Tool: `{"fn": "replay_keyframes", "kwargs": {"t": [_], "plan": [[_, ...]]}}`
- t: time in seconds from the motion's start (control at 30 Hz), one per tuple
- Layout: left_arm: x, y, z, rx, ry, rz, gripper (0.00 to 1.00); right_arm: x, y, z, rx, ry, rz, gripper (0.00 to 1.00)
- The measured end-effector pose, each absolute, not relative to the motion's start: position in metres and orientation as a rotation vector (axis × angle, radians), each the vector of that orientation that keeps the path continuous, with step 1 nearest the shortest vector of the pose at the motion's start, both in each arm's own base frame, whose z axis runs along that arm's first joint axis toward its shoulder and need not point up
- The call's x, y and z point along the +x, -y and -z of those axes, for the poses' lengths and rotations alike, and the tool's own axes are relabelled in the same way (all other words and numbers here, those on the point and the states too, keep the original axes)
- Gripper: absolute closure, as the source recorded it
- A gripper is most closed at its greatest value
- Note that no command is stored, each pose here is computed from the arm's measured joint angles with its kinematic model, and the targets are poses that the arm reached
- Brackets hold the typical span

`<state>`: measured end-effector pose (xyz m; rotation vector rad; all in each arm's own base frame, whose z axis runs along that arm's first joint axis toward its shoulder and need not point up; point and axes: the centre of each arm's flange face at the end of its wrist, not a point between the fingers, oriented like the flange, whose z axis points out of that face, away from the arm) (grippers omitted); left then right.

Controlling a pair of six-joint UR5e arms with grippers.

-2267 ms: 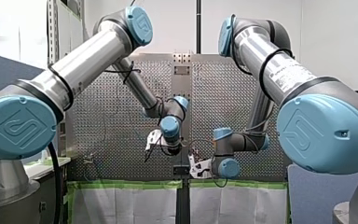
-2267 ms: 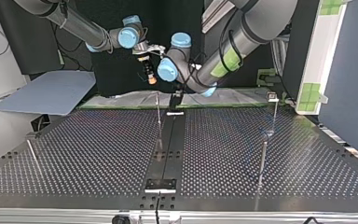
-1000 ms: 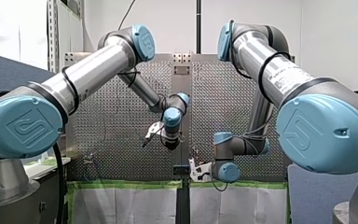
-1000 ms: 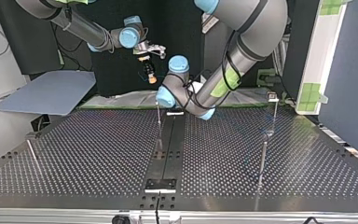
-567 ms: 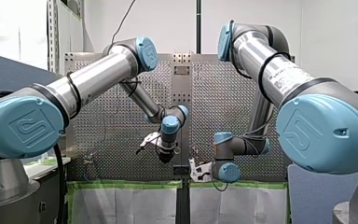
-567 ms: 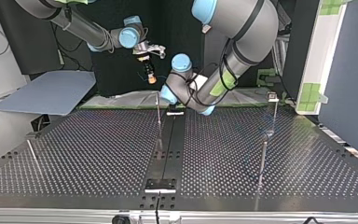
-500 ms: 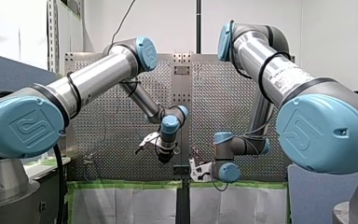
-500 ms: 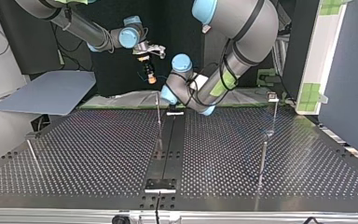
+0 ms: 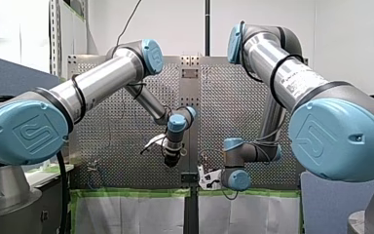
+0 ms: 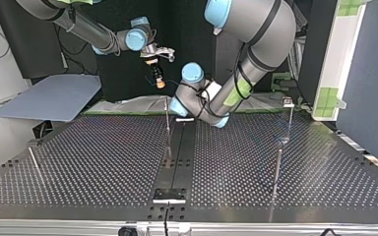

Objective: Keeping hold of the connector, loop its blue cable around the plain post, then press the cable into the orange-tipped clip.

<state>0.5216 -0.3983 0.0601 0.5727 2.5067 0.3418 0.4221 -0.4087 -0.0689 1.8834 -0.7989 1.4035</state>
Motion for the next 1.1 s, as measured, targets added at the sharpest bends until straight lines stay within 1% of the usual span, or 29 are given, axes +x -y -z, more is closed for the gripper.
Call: {"fn": "replay_keyframes", "kwargs": {"t": [0.27,0.4,0.6,0.8,0.93,1.1], "plan": [[0.508,0.399,-0.045,0.636,-2.597,-0.361,0.00,0.422,0.408,0.069,1.886,0.799,-1.403,1.00],[0.504,0.401,-0.027,0.659,-2.620,-0.370,0.00,0.422,0.408,0.069,1.885,0.798,-1.404,1.00],[0.519,0.403,-0.022,0.608,-2.579,-0.362,0.00,0.422,0.409,0.069,1.884,0.798,-1.403,1.00],[0.536,0.404,-0.059,0.496,-2.502,-0.376,0.00,0.420,0.411,0.069,1.882,0.800,-1.400,1.00],[0.533,0.403,-0.083,0.439,-2.484,-0.361,0.00,0.419,0.411,0.069,1.881,0.802,-1.399,1.00],[0.525,0.400,-0.090,0.438,-2.490,-0.348,0.00,0.419,0.411,0.069,1.882,0.802,-1.397,1.00]]}}
